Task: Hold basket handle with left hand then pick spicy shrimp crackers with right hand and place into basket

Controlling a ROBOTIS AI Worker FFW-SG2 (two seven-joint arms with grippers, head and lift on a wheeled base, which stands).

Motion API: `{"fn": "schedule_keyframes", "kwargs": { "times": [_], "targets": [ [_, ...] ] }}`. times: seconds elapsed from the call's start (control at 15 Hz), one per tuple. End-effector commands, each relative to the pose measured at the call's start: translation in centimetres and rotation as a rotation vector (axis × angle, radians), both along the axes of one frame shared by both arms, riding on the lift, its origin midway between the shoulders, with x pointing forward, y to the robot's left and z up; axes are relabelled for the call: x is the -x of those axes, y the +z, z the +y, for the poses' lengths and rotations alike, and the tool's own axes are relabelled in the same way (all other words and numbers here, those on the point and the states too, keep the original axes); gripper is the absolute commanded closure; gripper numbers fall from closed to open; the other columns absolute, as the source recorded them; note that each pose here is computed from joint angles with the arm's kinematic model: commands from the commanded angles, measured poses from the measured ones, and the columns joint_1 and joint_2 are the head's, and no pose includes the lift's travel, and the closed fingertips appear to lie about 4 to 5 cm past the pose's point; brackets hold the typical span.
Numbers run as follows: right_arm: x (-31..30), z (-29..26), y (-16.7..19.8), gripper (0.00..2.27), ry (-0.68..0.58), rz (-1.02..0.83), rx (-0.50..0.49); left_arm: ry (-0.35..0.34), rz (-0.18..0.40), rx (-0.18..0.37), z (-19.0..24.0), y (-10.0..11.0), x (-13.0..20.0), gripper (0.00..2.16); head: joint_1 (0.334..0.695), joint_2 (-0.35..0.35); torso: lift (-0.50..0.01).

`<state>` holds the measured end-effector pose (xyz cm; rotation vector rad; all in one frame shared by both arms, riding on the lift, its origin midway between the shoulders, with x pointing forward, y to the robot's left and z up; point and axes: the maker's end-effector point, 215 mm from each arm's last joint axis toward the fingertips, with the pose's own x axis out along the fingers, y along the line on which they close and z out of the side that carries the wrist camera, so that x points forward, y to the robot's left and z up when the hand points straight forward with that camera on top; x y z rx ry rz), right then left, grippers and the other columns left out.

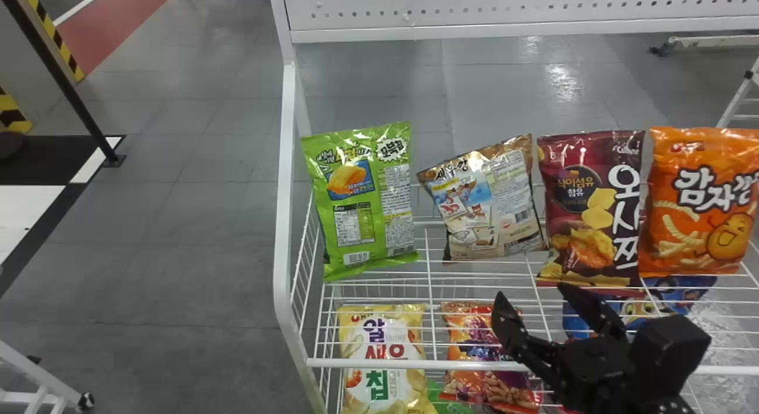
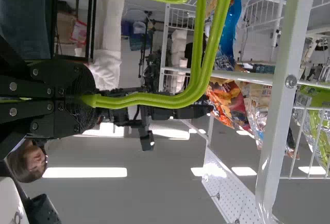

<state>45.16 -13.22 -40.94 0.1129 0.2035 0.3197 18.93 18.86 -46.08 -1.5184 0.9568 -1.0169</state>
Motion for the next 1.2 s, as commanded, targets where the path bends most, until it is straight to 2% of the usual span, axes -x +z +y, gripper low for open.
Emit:
{"fn": "schedule_keyframes", "kwargs": {
  "times": [0.0, 0.33, 0.53, 1.07, 1.13],
  "targets": [
    [-2.0, 0.8, 1.4, 0.11, 0.010, -0.012, 0.003, 0.002, -0.002, 0.012, 0.1, 0.2, -0.1, 2.15, 0.695, 0.101, -0.010],
    [-5.2, 2.5, 5.3, 0.11, 0.027, -0.083, 0.005, 0.004, -0.007, 0.009, 0.2, 0.2, -0.2, 2.15, 0.695, 0.127, -0.010],
    [-7.7, 2.3, 6.1, 0.11, 0.011, -0.098, 0.018, 0.007, -0.011, 0.008, 0.3, 0.2, -0.4, 2.15, 0.695, 0.135, -0.010],
    [-11.1, 4.1, 3.4, 0.11, 0.047, -0.026, 0.054, 0.008, -0.004, 0.007, 0.4, 0.0, -0.6, 2.15, 0.695, 0.138, -0.010],
    [-11.2, 4.5, 2.8, 0.17, 0.052, -0.004, 0.064, 0.008, -0.004, 0.007, 0.4, 0.0, -0.6, 2.15, 0.695, 0.141, -0.010]
  ]
}}
